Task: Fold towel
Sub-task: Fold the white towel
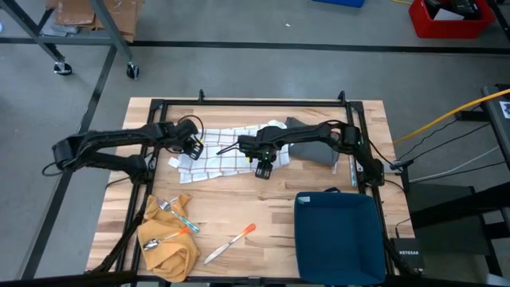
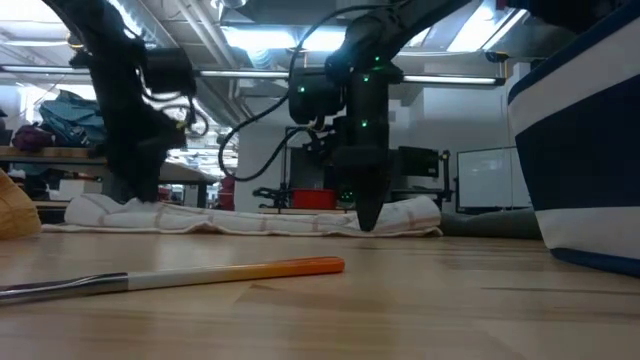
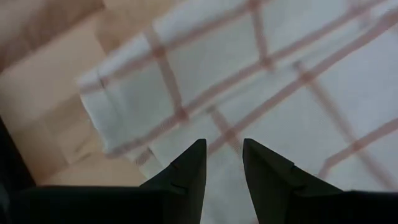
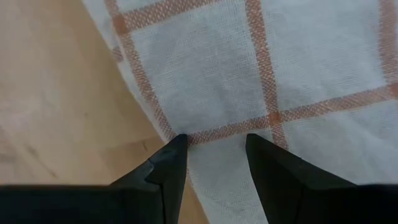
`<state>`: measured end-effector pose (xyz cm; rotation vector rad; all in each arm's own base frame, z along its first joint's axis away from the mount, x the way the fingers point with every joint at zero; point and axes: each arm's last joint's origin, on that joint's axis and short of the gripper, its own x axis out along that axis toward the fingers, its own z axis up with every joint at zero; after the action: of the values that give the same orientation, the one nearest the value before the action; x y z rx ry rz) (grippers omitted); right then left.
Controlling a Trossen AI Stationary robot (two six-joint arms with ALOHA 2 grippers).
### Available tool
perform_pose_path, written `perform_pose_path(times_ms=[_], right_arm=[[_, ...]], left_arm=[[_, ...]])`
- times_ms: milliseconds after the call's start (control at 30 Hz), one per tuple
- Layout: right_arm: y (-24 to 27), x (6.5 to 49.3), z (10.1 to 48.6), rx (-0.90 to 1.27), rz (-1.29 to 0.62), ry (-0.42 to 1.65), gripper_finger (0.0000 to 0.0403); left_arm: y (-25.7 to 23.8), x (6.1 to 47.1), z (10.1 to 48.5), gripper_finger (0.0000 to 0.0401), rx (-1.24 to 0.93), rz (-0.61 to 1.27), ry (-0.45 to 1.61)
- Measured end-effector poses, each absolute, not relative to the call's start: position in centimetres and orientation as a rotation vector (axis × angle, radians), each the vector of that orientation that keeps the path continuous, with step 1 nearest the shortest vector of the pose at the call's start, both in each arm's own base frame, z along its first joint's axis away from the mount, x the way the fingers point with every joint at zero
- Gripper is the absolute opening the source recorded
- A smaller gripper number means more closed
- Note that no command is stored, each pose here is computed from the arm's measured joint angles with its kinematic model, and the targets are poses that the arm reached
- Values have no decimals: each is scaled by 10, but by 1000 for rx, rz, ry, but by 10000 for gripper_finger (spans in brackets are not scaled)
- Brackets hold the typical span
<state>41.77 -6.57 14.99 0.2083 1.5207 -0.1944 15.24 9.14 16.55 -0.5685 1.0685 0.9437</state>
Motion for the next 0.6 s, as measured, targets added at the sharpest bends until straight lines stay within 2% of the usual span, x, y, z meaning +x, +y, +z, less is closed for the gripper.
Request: perform_pose_path(times_ms=[133,400,600], right_arm=[[-66,420,148,210,-200,1498,168],[-79,428,149,182,-391,1389,168],[-100,425,150,248,-463,1356,168]], left_arm=[[93,158,148,98,-613,890,1186],[79,171,133,98,-716,567,1324],[58,175,132,98,-765,326,1382]])
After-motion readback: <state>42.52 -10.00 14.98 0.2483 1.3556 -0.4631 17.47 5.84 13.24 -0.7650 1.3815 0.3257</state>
